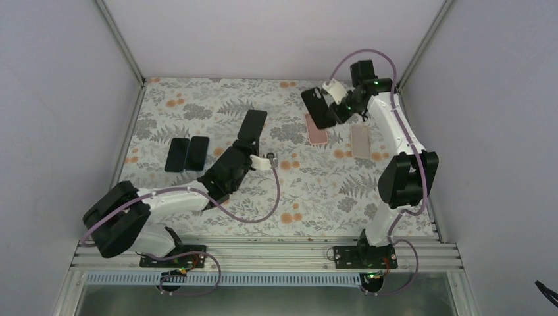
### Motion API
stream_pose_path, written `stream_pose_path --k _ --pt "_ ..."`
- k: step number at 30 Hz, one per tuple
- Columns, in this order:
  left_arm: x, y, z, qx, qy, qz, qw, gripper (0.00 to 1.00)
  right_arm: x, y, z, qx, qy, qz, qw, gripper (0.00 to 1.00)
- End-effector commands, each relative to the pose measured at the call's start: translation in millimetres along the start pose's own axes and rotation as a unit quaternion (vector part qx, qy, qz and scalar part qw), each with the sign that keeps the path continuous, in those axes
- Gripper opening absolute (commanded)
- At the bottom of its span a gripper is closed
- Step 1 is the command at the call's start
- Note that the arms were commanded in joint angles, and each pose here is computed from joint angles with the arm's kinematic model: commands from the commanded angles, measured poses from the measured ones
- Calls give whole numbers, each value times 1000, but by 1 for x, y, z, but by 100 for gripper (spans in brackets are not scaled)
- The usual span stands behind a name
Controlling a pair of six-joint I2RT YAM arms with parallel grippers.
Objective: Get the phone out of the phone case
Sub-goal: Remove the phone case from the phone, then place the phone at the center of the board, then place the phone case at the center of the board.
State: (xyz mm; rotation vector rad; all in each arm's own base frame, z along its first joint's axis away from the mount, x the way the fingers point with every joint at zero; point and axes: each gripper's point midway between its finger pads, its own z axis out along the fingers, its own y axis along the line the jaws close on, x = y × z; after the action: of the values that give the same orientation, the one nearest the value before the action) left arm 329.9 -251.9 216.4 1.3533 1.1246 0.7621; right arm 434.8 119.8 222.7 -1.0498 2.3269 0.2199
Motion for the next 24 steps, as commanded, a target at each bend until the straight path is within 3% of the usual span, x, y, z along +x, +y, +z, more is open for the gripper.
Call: stream_pose_path --k 1,5,11,12,17,21,22,23,24 --pt "-13 -10 -2 -34 -1 36 999 2 68 36 15 -137 63 69 986 3" --pt "-25 -51 -2 2 -13 63 998 2 129 63 41 -197 126 101 967 3" --pt "-40 -97 -1 66 -38 84 994 3 179 68 61 -176 184 116 960 3" --pt "-43 -104 -2 82 -45 86 992 8 182 66 63 -168 187 116 961 3" --pt "-52 -146 -11 205 -70 97 972 54 185 53 61 -138 201 111 963 4" --pt "-59 -170 -26 281 -94 102 950 69 182 47 56 -130 207 106 964 7" --pt "-58 -176 -31 305 -92 104 942 76 180 45 53 -126 207 103 965 10" --pt "-60 -180 -35 331 -95 98 934 85 180 45 50 -123 209 99 965 26" --pt "-61 -185 -41 359 -95 96 923 93 179 44 46 -121 210 95 966 34"
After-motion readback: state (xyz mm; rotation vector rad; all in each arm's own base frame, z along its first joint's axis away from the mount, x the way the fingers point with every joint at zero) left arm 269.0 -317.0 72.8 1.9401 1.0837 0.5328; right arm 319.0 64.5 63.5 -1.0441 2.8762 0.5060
